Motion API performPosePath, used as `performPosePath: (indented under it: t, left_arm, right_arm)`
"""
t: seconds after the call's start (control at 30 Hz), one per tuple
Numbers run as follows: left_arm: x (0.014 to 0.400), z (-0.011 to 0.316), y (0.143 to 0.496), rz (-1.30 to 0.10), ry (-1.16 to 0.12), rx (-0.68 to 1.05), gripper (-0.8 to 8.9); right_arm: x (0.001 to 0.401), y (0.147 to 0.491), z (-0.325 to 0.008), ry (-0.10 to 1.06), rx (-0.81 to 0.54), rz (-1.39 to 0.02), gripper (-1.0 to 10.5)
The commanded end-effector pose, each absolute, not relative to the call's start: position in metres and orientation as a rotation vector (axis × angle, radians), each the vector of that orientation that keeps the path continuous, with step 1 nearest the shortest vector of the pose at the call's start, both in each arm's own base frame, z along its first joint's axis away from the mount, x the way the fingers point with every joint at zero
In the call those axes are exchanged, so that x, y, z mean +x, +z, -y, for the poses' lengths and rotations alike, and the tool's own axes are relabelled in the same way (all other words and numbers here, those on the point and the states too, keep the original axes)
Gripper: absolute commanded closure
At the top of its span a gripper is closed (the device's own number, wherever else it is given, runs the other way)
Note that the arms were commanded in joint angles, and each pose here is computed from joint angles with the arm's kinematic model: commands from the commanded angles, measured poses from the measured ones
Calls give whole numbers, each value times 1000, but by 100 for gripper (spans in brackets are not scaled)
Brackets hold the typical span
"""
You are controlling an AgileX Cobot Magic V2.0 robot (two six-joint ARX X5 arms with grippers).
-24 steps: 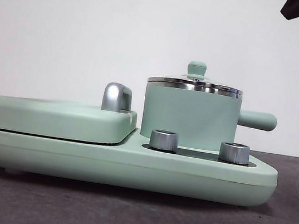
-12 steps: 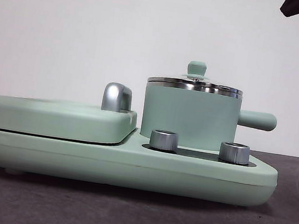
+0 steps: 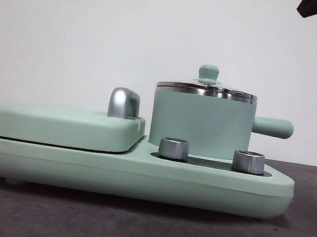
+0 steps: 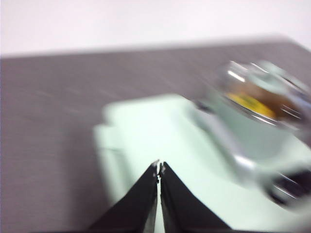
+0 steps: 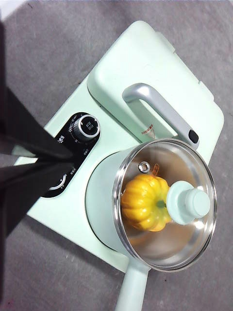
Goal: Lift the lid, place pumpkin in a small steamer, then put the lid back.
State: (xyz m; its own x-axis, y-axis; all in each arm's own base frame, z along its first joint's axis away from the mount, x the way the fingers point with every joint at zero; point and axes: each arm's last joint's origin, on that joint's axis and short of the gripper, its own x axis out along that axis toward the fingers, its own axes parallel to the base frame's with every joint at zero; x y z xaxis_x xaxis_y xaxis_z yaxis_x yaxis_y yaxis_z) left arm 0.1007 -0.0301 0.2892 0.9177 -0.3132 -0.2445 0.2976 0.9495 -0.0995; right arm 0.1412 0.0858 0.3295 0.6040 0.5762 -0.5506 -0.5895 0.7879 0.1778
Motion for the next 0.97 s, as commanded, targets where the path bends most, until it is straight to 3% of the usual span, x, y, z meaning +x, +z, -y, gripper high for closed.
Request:
performPosePath:
  t: [0.03,0.2,0.4,0.97]
  left_arm:
    - [101,15,253,-190,-178,-70,807]
    - [97,0,199,-115,-30,-66,807]
    - [96,-2,156,-111,-7,-66,807]
    - [96,-2,155,-125,-7,-59,807]
  right_arm:
    - [142,332,-87,683,-25,-616,935]
    - [142,332,-87,683,-25,-615,934]
    - [142,332,-87,683,-25,-615,935]
    - [142,332,-87,684,-25,-614,934]
